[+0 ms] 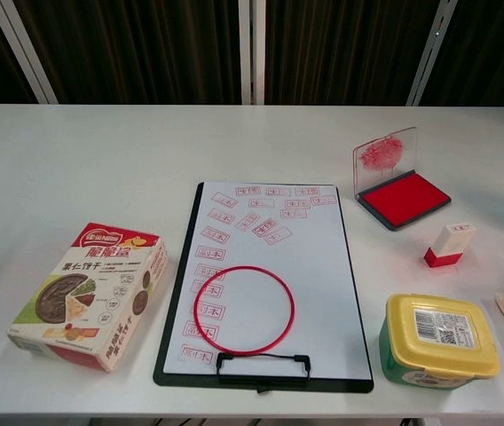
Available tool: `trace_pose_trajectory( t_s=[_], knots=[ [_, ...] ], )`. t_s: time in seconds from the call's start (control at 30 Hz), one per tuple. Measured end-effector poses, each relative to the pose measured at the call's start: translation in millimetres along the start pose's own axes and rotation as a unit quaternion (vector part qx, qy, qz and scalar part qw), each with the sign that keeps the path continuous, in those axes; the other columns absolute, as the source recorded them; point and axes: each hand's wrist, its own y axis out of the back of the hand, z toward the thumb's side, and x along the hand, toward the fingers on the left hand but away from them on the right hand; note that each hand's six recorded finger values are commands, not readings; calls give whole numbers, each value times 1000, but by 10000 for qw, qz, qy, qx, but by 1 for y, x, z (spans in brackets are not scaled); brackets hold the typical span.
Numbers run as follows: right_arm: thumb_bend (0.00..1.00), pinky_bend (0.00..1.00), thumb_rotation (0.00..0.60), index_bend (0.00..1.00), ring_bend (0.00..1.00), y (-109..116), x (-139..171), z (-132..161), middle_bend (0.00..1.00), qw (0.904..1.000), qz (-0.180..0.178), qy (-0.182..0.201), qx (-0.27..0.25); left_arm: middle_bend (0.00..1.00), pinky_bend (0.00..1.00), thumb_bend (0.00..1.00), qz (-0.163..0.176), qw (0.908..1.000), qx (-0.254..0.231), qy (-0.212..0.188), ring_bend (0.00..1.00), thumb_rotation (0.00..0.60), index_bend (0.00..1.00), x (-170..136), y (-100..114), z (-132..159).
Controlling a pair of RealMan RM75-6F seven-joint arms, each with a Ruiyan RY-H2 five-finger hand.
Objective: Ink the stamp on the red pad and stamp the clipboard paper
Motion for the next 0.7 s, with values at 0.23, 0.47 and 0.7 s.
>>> trace_pose_trajectory(
  t_s=[0.23, 0.47, 0.7],
  knots=[
    [134, 0, 600, 0, 0, -2, 0, 1, 0, 10000, 42, 20, 7, 94, 159, 0, -8, 10000, -12, -4, 67, 600, 96, -1, -1, 0],
    [134, 114, 600, 0, 32, -3, 0, 11, 0, 9996, 124, 228, 125, 94, 159, 0, 14, 10000, -6, -30, 67, 600, 96, 0, 0, 1],
    [135, 971, 600, 157, 705, -6, -13, 53, 211, 9937, 127, 956, 568, 94, 159, 0, -36, 10000, -31, -55, 68, 600, 96, 2, -4, 3]
  ],
)
